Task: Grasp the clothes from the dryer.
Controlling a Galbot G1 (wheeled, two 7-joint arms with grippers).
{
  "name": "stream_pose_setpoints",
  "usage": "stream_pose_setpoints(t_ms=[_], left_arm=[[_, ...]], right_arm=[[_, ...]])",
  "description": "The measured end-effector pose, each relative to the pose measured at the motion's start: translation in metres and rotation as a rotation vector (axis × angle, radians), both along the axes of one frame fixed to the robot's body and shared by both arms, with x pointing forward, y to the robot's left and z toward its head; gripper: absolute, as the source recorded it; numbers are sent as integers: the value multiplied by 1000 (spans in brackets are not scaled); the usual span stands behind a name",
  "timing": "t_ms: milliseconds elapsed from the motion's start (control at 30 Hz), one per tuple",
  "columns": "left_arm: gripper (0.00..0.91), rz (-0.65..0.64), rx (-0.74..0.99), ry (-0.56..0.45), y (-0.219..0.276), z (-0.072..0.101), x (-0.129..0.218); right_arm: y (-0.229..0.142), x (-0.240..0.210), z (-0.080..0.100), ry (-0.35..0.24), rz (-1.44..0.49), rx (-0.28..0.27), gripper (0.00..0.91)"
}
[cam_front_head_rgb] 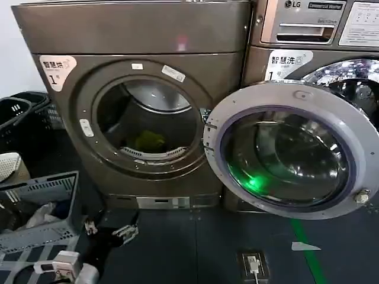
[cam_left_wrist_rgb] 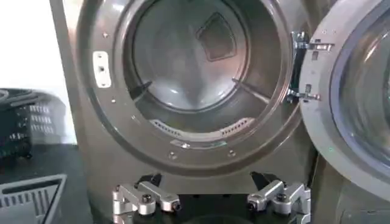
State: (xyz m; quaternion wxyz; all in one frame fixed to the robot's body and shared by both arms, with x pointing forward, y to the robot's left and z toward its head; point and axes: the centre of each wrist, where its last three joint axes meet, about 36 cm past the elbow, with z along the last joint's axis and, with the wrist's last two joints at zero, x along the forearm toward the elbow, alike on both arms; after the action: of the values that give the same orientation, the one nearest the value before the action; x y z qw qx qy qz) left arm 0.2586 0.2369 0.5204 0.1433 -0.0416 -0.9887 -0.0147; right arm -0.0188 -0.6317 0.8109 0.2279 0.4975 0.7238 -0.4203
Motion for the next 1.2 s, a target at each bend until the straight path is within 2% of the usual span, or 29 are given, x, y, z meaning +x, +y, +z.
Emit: stream_pose_setpoints(t_ms=[1200], left_arm=[[907,-9,0,-1,-1,-1,1]], right_arm=[[1,-1,1,5,5,-13,907]])
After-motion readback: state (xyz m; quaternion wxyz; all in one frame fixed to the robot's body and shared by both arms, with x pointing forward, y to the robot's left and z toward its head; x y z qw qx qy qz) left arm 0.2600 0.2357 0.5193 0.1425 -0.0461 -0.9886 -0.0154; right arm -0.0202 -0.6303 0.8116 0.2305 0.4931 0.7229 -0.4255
